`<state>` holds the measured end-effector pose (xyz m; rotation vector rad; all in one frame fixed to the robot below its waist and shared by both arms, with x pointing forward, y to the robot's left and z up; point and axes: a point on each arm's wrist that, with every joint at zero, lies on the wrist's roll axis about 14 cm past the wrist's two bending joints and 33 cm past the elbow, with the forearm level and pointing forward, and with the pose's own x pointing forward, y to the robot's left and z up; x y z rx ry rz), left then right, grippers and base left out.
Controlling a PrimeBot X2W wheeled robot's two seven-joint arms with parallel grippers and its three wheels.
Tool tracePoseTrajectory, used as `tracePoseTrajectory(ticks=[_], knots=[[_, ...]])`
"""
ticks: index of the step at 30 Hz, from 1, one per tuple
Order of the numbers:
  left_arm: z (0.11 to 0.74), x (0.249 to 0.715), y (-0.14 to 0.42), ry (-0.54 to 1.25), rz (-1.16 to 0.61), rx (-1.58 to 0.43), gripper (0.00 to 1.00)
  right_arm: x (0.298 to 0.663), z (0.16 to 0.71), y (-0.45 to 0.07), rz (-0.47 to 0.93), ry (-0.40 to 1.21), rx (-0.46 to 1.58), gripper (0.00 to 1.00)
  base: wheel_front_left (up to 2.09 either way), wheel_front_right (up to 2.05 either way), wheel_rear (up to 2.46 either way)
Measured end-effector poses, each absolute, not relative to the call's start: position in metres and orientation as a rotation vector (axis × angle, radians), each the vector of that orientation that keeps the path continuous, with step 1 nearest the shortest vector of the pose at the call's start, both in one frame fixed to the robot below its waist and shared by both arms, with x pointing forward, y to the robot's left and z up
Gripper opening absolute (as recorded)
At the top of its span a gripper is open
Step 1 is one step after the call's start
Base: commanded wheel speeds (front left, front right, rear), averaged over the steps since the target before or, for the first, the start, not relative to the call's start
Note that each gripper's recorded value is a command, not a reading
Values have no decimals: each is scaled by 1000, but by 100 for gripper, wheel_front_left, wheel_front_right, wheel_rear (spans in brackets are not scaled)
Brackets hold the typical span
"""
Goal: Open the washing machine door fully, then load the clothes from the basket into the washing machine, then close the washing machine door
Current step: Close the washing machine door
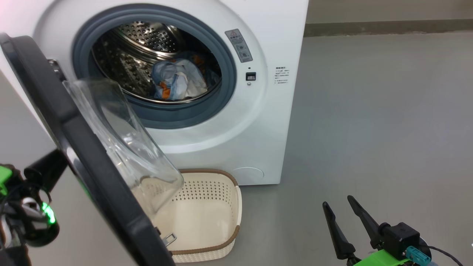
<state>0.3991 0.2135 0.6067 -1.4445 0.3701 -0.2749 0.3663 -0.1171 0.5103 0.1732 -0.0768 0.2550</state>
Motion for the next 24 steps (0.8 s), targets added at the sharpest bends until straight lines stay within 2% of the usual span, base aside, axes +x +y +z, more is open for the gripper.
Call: tracePoseTrajectory(ticks=[7, 18, 24], knots=[[608, 426, 203, 308, -298, -1488, 0, 363, 507, -128, 228, -68, 166, 100, 0, 0, 0], [607, 455, 146, 317, -407, -1538, 0, 355, 506, -139, 204, -67, 149, 100, 0, 0, 0], [608, 469, 134, 239, -403, -1543, 0, 351, 507, -147, 184, -71, 141, 100, 0, 0, 0]])
